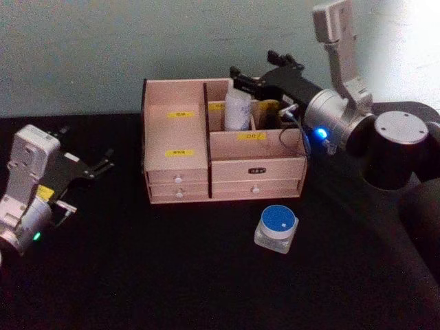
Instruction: Pick up the facial cleanser and watermelon frost from the table and place them into the tiered storage box.
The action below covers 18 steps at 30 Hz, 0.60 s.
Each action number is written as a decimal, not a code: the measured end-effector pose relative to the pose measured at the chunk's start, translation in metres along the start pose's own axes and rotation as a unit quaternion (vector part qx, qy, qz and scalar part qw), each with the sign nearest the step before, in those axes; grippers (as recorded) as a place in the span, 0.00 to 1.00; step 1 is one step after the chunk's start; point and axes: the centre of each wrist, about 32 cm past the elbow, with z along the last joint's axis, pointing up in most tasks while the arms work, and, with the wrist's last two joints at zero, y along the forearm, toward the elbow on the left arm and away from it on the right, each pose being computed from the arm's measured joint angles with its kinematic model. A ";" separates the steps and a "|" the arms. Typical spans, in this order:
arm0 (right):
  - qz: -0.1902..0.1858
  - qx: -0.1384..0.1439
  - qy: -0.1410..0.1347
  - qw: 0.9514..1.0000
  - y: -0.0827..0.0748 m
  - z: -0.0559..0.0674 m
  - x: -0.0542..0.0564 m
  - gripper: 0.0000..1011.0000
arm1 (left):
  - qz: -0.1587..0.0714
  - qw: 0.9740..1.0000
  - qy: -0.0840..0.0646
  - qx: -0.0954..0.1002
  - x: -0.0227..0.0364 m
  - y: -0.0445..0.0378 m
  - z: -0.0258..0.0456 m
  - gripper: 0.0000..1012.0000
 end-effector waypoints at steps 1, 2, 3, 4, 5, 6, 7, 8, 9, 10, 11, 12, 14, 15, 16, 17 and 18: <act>-0.003 0.004 -0.001 1.000 -0.002 0.001 0.000 0.99 | 0.000 1.000 0.000 0.000 0.0000 0.0000 0.0000 0.99; -0.010 0.012 -0.003 1.000 -0.005 0.003 0.001 0.99 | 0.000 1.000 0.000 0.000 0.0000 0.0000 0.0000 0.99; -0.014 0.016 -0.004 1.000 -0.007 0.004 0.002 0.99 | 0.000 1.000 0.000 0.000 0.0000 0.0000 0.0000 0.99; -0.020 0.020 -0.005 1.000 -0.008 0.004 0.002 0.99 | 0.000 1.000 0.000 0.000 0.0000 0.0000 0.0000 0.99; -0.031 0.027 -0.008 0.999 -0.012 0.005 0.004 0.99 | 0.000 1.000 0.000 0.000 0.0000 0.0000 0.0000 0.99; -0.036 0.031 -0.010 0.999 -0.014 0.005 0.004 0.99 | 0.000 1.000 0.000 0.000 0.0000 0.0000 0.0000 0.99; -0.041 0.034 -0.011 0.999 -0.015 0.006 0.005 0.99 | 0.000 1.000 0.000 0.000 0.0000 0.0000 0.0000 0.99; -0.054 0.040 -0.015 0.998 -0.019 0.006 0.007 0.99 | 0.000 1.000 0.000 0.000 0.0000 0.0000 0.0000 0.99; -0.061 0.043 -0.016 0.997 -0.021 0.006 0.008 0.99 | 0.000 1.000 0.000 0.000 0.0000 0.0000 0.0000 0.99; -0.066 0.046 -0.017 0.997 -0.023 0.006 0.009 0.99 | 0.000 1.000 0.000 0.000 0.0000 0.0000 0.0000 0.99; -0.073 0.049 -0.018 0.996 -0.025 0.006 0.010 0.99 | 0.000 1.000 0.000 0.000 0.0000 0.0000 0.0000 0.99; -0.086 0.053 -0.020 0.995 -0.030 0.005 0.013 0.99 | 0.000 1.000 0.000 0.000 0.0000 0.0000 0.0000 0.99; -0.103 0.056 -0.020 0.993 -0.035 0.004 0.017 0.99 | 0.000 1.000 0.000 0.000 0.0000 0.0000 0.0000 0.99; -0.103 0.056 -0.020 0.993 -0.035 0.004 0.017 0.99 | 0.000 1.000 0.000 0.000 0.0000 0.0000 0.0000 0.99; -0.115 0.056 -0.021 0.992 -0.039 0.002 0.019 0.99 | 0.000 1.000 0.000 0.000 0.0000 0.0000 0.0000 0.99; -0.127 0.055 -0.023 0.990 -0.043 -0.001 0.021 0.99 | 0.000 1.000 0.000 0.000 0.0000 0.0000 0.0000 0.99; -0.132 0.054 -0.023 0.989 -0.045 -0.003 0.021 0.99 | 0.000 1.000 0.000 0.000 0.0000 0.0000 0.0000 0.99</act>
